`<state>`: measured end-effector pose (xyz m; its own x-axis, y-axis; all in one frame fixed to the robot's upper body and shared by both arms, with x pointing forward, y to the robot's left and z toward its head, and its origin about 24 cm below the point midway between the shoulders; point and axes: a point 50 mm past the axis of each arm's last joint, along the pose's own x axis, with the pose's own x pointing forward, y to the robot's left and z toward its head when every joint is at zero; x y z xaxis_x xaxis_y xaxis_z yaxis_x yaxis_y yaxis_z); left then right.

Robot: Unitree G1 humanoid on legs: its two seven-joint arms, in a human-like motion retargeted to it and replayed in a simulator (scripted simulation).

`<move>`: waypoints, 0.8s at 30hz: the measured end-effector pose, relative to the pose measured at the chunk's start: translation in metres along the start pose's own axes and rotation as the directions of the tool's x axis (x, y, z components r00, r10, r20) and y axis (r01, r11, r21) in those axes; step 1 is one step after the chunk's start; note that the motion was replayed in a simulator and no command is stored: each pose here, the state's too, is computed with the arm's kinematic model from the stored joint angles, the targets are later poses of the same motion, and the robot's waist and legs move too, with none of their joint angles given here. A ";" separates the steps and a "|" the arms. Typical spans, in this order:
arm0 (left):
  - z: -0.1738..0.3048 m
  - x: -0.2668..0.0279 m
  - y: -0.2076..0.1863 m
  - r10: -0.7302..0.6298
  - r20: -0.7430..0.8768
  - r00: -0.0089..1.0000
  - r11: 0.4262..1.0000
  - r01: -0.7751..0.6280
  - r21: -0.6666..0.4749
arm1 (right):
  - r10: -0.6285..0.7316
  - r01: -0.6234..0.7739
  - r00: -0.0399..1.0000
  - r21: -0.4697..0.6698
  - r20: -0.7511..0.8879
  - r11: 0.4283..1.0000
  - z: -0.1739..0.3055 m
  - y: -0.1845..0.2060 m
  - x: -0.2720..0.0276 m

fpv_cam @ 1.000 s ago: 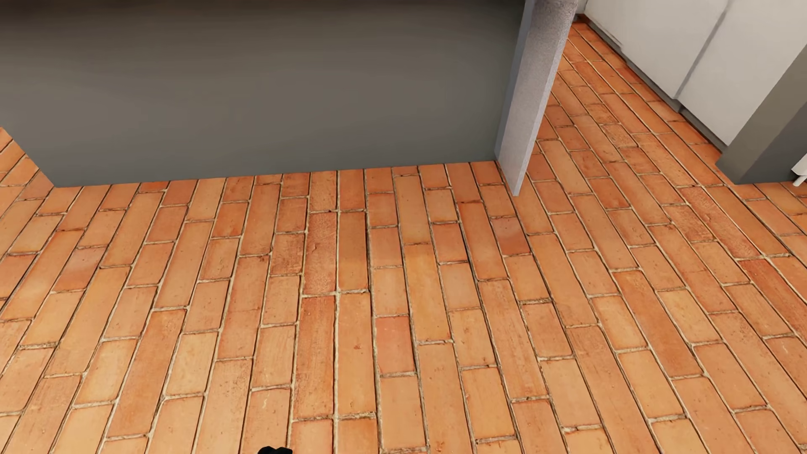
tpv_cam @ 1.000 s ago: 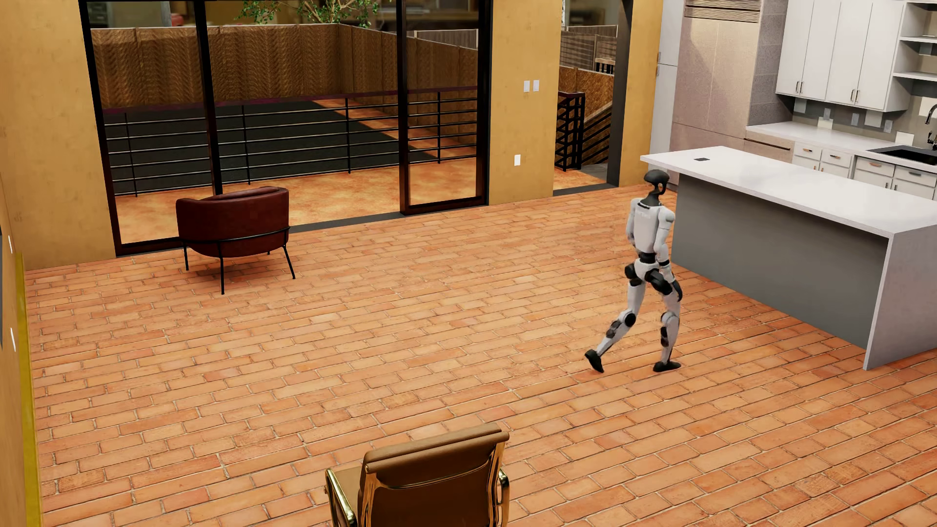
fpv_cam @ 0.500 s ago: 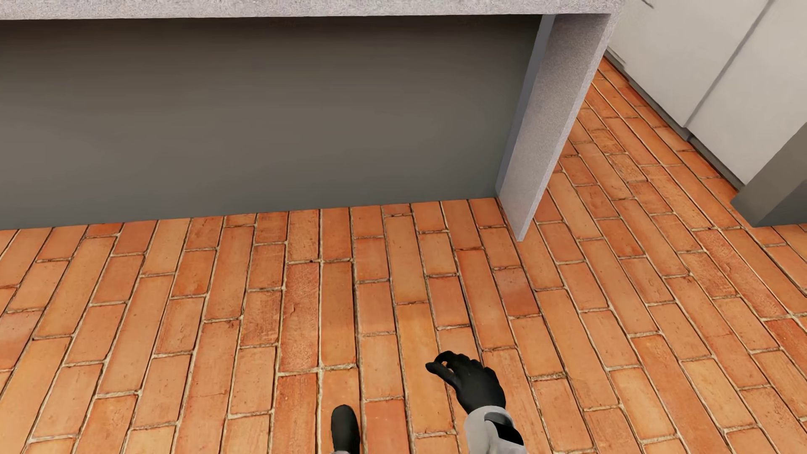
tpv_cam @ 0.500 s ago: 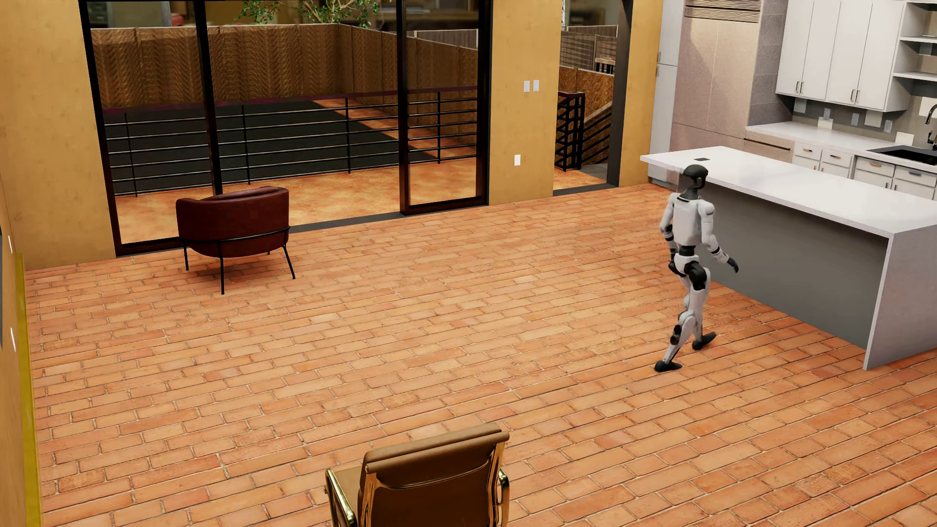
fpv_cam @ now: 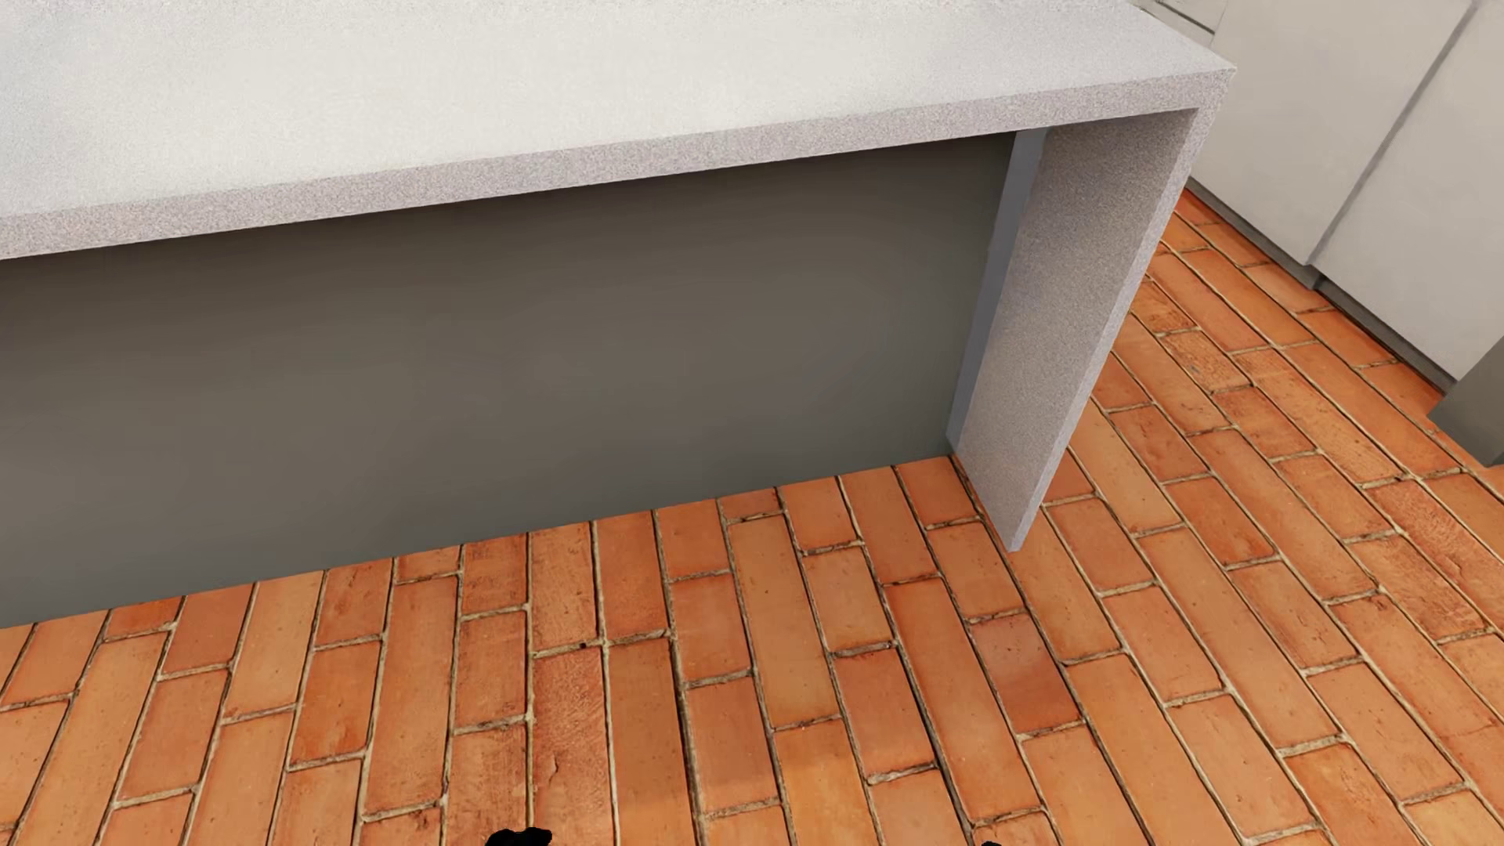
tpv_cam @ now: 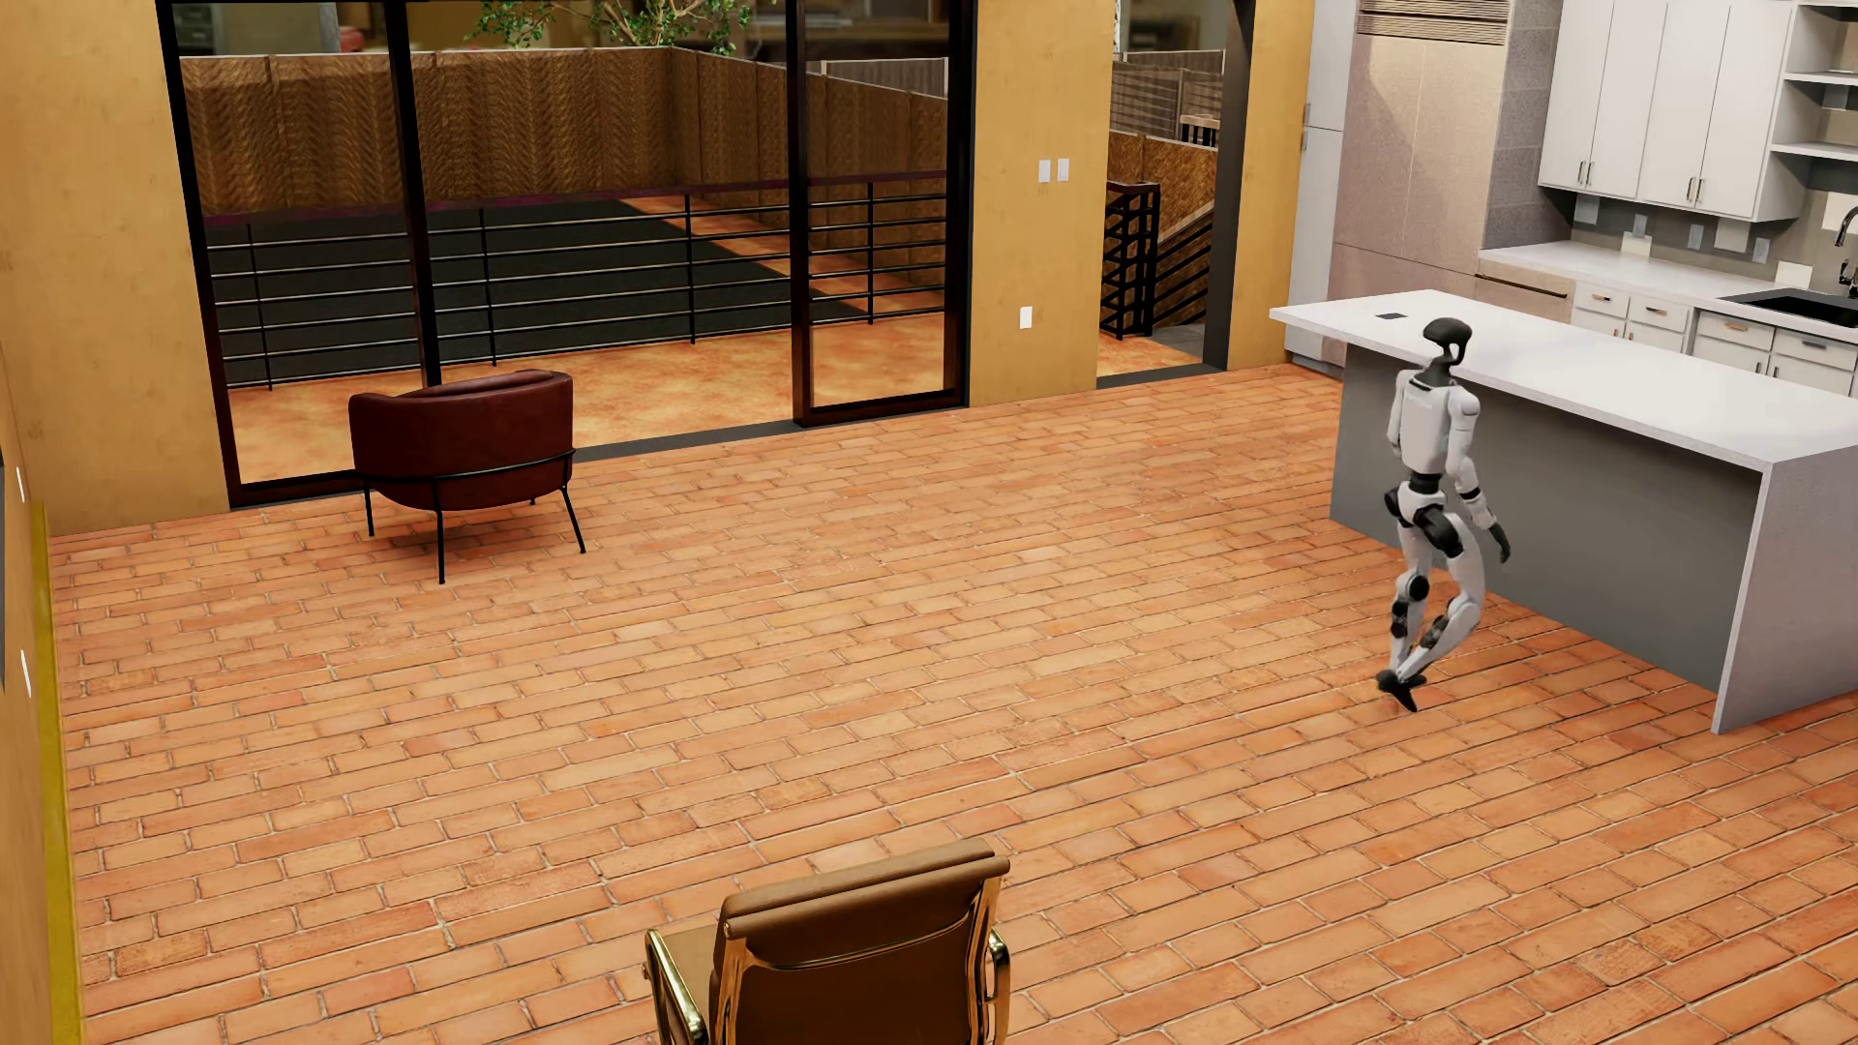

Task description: Approach the counter

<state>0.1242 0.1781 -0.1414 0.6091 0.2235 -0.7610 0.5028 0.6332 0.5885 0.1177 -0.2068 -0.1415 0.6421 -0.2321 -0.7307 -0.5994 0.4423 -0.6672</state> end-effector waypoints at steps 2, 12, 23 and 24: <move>0.015 0.003 0.009 0.027 0.070 0.997 1.000 -0.028 0.014 | -0.037 0.040 0.998 0.075 -0.044 0.996 -0.005 0.000 -0.003; 0.028 0.006 0.009 0.007 0.096 0.995 0.999 -0.012 0.053 | 0.161 -0.160 0.986 0.018 -0.042 0.987 0.002 0.039 -0.015; -0.021 -0.007 -0.025 -0.182 -0.063 0.981 0.961 0.191 0.200 | -0.094 0.075 0.980 0.114 0.175 0.991 0.070 -0.030 0.011; -0.018 -0.006 -0.022 -0.166 -0.050 0.985 0.967 0.172 0.188 | -0.085 0.068 0.977 0.095 0.195 0.993 0.073 -0.030 0.011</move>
<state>0.0983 0.1763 -0.1547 0.4860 0.1522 -0.8606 0.7066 0.5111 0.4894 0.1778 -0.1591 -0.1191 0.7718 -0.0955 -0.6287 -0.5064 0.5056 -0.6985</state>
